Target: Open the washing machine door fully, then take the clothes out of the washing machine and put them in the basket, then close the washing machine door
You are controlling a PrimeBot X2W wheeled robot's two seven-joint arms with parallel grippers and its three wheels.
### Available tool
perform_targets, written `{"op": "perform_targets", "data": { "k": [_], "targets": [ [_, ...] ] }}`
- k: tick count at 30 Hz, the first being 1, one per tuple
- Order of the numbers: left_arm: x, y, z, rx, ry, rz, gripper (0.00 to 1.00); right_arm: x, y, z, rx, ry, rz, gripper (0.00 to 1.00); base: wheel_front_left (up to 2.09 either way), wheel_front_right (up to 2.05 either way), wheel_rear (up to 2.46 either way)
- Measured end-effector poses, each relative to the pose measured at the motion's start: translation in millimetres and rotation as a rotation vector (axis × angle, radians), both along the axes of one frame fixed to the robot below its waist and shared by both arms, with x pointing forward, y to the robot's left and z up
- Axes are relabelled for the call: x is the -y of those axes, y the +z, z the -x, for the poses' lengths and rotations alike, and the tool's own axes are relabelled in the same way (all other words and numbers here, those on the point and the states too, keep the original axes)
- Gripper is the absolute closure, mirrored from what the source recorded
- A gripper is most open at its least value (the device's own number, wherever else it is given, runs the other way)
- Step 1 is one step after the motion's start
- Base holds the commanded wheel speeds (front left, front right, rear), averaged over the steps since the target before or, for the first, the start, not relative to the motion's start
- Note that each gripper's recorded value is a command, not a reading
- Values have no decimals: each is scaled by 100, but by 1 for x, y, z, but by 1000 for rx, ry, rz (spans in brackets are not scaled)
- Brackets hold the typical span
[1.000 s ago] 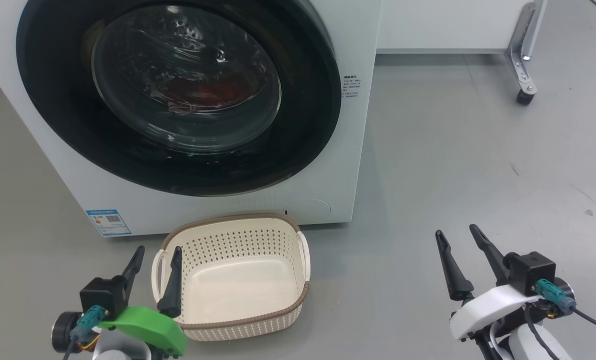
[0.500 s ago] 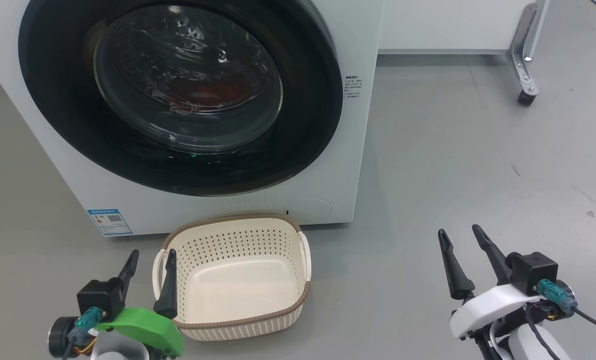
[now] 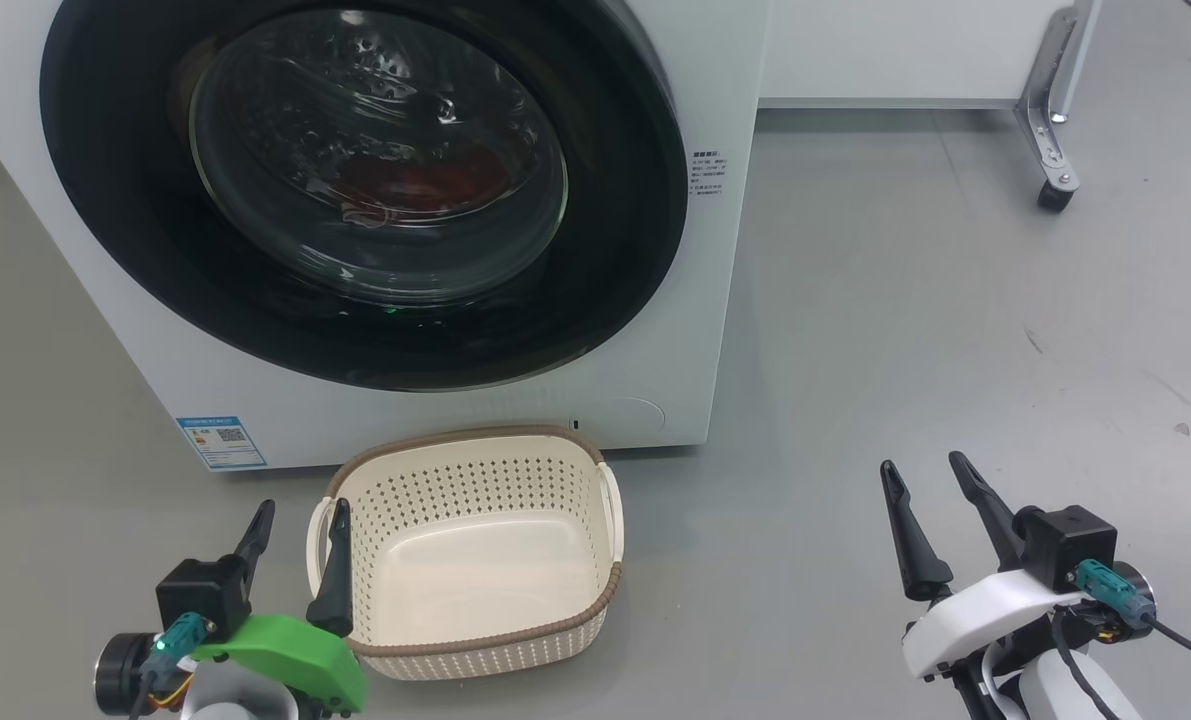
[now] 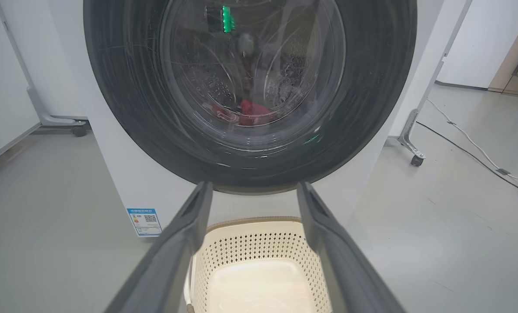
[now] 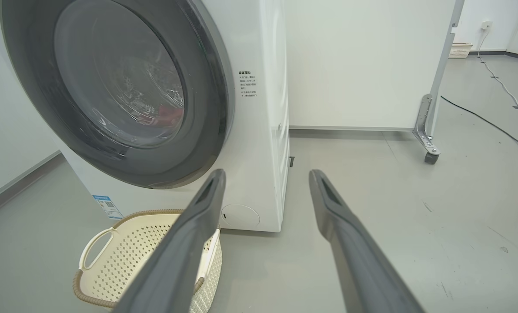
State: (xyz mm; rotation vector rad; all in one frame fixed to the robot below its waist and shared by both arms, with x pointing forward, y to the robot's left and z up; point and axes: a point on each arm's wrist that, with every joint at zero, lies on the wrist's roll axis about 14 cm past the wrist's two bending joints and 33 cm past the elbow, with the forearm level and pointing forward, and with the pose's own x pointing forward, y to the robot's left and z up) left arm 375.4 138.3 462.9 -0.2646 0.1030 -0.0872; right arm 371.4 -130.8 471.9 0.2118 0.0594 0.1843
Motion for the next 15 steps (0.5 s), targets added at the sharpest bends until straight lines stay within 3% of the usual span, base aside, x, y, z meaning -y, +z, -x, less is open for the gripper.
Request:
{"op": "perform_targets", "data": {
  "k": [8, 9, 10, 11, 15],
  "targets": [
    [-1, -1, 0, -3, 7, -2, 0, 1, -2, 0, -5, -2, 7, 0, 0, 0, 0],
    [-1, -1, 0, -3, 7, -2, 0, 1, -2, 0, -5, -3, 7, 24, 0, 0, 0],
    [-1, -1, 0, -4, 7, -2, 0, 1, -2, 0, -6, -4, 6, 67, 0, 0, 0],
    [-1, -1, 0, -4, 7, -2, 0, 1, -3, 0, -7, -4, 6, 100, 0, 0, 0],
    [-1, -1, 0, -5, 7, -1, 0, 1, -6, 0, -17, -4, 7, 100, 0, 0, 0]
  ]
}}
